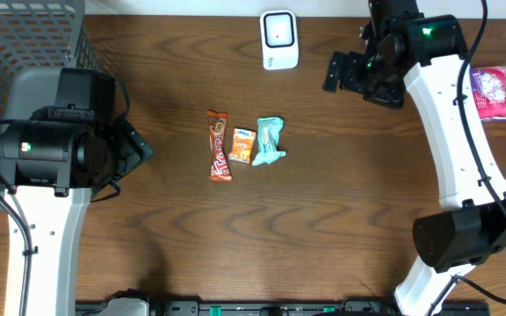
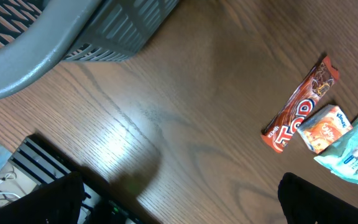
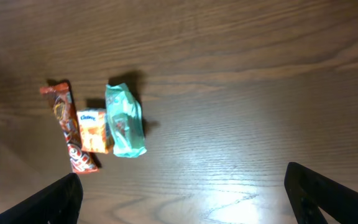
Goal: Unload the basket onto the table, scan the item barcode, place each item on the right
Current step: 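Move the right gripper over the mint-green wipes pouch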
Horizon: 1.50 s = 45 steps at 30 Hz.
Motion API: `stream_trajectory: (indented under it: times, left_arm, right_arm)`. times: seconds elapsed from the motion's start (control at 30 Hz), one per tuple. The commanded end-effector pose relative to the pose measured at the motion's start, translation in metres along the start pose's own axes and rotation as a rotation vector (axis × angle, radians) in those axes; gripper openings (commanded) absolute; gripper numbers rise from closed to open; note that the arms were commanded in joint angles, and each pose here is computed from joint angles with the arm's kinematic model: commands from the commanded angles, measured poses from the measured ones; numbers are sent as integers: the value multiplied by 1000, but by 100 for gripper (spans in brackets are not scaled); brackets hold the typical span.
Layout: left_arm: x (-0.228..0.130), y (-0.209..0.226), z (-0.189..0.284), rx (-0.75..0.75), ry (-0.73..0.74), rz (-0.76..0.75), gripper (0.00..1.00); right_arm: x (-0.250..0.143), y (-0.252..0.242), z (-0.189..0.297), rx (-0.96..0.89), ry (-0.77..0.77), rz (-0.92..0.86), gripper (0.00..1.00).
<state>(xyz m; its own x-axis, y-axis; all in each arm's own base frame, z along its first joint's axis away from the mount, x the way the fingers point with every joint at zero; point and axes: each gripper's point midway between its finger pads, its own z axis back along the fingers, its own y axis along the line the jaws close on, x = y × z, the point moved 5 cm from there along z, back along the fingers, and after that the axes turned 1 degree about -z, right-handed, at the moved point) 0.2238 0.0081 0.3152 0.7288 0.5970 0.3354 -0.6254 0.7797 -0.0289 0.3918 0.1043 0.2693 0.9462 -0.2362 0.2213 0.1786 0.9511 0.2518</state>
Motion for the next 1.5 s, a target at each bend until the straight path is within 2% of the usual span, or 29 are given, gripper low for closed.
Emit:
stream_trajectory:
  times: [0.0,0.37,0.77,1.17,1.47]
  left_arm:
    - [0,4,2,8,-12,16,99]
    - [0,4,2,8,-12,16,99]
    - [0,4,2,8,-12,16,99]
    - [0,4,2,8,-12,16,99]
    - [0,4,2,8,-12,16,99]
  right_arm:
    - [-9,11,-6,11,28,38,99]
    - [-21,34,-11,29,37,101,99]
    - [-21,41,-13,41,24,118,99]
    - [-31,41,-43,14,54,133,99]
    - [-33,42,-46,14,61,137,99]
